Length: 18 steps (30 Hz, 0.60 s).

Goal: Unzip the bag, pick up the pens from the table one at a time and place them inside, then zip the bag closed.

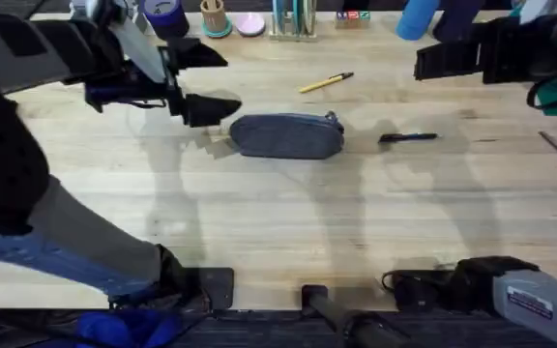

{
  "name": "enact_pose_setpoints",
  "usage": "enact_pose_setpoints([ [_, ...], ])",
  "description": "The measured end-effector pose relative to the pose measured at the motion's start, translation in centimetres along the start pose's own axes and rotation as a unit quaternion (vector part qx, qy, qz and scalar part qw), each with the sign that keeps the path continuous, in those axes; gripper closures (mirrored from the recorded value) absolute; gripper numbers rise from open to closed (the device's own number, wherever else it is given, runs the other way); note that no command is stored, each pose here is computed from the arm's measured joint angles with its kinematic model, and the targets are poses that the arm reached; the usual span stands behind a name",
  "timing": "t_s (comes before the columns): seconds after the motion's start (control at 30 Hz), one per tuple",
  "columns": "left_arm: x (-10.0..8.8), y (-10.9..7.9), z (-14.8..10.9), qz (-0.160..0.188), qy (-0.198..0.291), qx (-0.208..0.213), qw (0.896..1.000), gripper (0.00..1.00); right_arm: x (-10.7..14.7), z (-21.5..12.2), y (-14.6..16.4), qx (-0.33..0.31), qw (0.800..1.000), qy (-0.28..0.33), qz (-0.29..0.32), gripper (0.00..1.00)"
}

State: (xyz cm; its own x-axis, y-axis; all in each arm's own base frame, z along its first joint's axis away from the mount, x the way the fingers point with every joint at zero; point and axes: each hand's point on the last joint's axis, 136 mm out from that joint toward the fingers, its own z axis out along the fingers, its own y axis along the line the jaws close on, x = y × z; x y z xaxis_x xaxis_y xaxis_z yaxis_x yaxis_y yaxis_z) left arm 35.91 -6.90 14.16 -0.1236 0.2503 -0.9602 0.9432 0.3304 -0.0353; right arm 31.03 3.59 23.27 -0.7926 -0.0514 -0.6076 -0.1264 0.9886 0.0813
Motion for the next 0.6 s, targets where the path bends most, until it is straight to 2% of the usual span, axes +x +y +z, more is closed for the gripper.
enact_pose_setpoints([
  [0.23,1.1,-2.9,1.6,-0.008,0.019,0.051,0.998,0.008,0.0,0.0,0.0,0.0,1.0,0.0,0.0,0.004],
  [0.37,1.7,-3.9,1.6,0.024,0.036,0.065,0.997,0.006,0.0,0.0,0.0,0.0,1.0,0.0,0.0,0.004],
  [0.6,4.1,-4.9,2.2,0.067,0.114,0.096,0.987,0.049,0.0,0.0,0.0,0.0,1.0,0.0,0.0,0.005],
])
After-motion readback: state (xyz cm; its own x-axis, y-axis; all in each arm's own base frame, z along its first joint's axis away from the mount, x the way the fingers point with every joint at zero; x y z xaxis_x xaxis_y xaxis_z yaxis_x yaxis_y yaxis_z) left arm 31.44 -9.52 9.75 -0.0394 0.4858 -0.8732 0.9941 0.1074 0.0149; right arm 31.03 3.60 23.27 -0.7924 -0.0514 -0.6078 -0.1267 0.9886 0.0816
